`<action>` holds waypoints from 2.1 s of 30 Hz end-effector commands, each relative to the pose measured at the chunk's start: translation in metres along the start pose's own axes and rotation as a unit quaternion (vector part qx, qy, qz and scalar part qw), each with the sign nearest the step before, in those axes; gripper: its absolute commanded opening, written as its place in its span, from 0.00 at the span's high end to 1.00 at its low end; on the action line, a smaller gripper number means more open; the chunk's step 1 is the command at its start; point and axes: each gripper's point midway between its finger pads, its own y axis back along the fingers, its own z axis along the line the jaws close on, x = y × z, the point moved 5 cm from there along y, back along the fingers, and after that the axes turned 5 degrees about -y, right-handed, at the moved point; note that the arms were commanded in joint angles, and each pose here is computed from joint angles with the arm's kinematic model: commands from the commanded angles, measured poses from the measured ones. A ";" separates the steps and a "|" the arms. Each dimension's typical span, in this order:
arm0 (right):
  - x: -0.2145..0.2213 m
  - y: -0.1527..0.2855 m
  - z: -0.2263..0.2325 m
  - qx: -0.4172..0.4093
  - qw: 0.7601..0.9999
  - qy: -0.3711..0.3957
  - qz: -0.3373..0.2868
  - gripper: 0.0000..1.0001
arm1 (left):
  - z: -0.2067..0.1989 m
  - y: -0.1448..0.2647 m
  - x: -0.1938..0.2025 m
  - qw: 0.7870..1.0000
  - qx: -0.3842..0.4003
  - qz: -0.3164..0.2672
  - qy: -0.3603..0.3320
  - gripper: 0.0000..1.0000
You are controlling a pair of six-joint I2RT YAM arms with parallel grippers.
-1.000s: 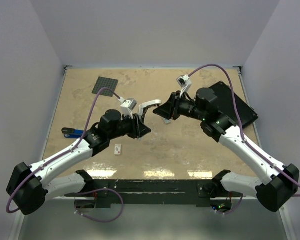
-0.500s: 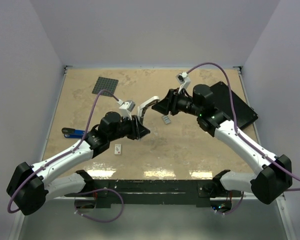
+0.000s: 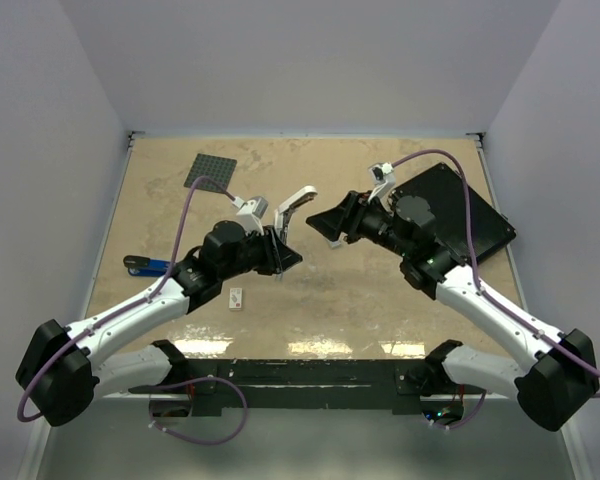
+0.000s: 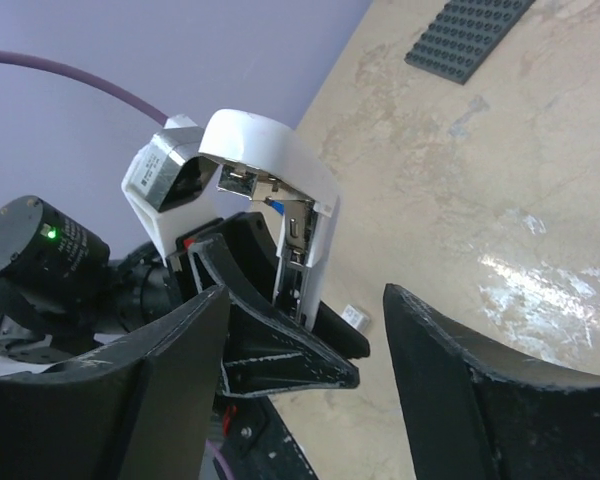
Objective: Unload the staples from the stapler
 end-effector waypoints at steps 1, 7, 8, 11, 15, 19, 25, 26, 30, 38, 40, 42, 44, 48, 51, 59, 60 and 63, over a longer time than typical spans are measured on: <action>-0.014 -0.006 0.018 -0.016 0.998 -0.010 -0.060 0.30 | -0.025 0.000 -0.030 0.998 0.042 -0.051 -0.001 1.00; -0.002 -0.022 0.021 0.003 0.998 -0.015 -0.058 0.32 | -0.027 -0.003 -0.027 0.998 0.052 -0.044 0.001 1.00; 0.000 -0.027 0.019 0.008 0.998 -0.016 -0.054 0.32 | -0.028 -0.003 -0.027 0.998 0.056 -0.043 0.002 1.00; 0.004 -0.035 0.020 0.012 0.998 -0.016 -0.056 0.34 | -0.030 -0.003 -0.027 0.997 0.063 -0.042 0.002 1.00; 0.011 -0.046 0.017 0.022 0.999 -0.017 -0.043 0.37 | -0.030 -0.003 -0.027 0.997 0.064 -0.042 0.002 1.00; 0.015 -0.052 0.018 0.023 0.998 -0.021 -0.049 0.40 | -0.030 -0.003 -0.026 0.997 0.065 -0.042 0.005 1.00; 0.019 -0.061 0.012 0.045 0.996 -0.029 -0.070 0.43 | -0.027 -0.006 -0.026 0.997 0.058 -0.045 0.002 1.00; 0.018 -0.062 0.012 0.043 0.996 -0.028 -0.077 0.44 | -0.027 -0.006 -0.025 0.997 0.059 -0.044 0.004 1.00; 0.017 -0.065 0.013 0.040 0.995 -0.031 -0.089 0.49 | -0.025 -0.009 -0.023 0.998 0.056 -0.039 0.007 1.00; 0.029 -0.074 0.014 0.064 0.994 -0.024 -0.082 0.46 | -0.019 -0.015 -0.022 0.999 0.034 -0.033 0.014 1.00; 0.032 -0.076 0.011 0.070 0.994 -0.023 -0.080 0.49 | -0.018 -0.015 -0.022 0.999 0.034 -0.035 0.014 1.00; 0.033 -0.077 0.009 0.074 0.994 -0.021 -0.079 0.51 | -0.019 -0.013 -0.023 0.999 0.036 -0.038 0.013 1.00; 0.034 -0.076 0.008 0.075 0.994 -0.019 -0.081 0.57 | -0.020 -0.013 -0.023 0.999 0.037 -0.038 0.012 1.00; 0.028 -0.071 0.009 0.072 0.992 -0.007 -0.101 0.87 | -0.022 -0.012 -0.026 0.999 0.039 -0.037 0.007 1.00; 0.025 -0.070 0.010 0.072 0.992 0.006 -0.108 1.00 | -0.024 -0.011 -0.027 0.998 0.043 -0.036 0.002 0.88; 0.012 -0.064 0.008 0.094 0.987 0.032 -0.123 1.00 | -0.024 -0.008 -0.023 0.999 0.047 -0.020 -0.018 0.36; 0.006 -0.063 0.003 0.104 0.986 0.042 -0.126 1.00 | -0.025 -0.007 -0.022 0.998 0.049 -0.017 -0.021 0.26; -0.012 -0.058 -0.011 0.141 0.979 0.076 -0.129 1.00 | -0.024 -0.004 -0.021 0.998 0.049 -0.013 -0.036 0.02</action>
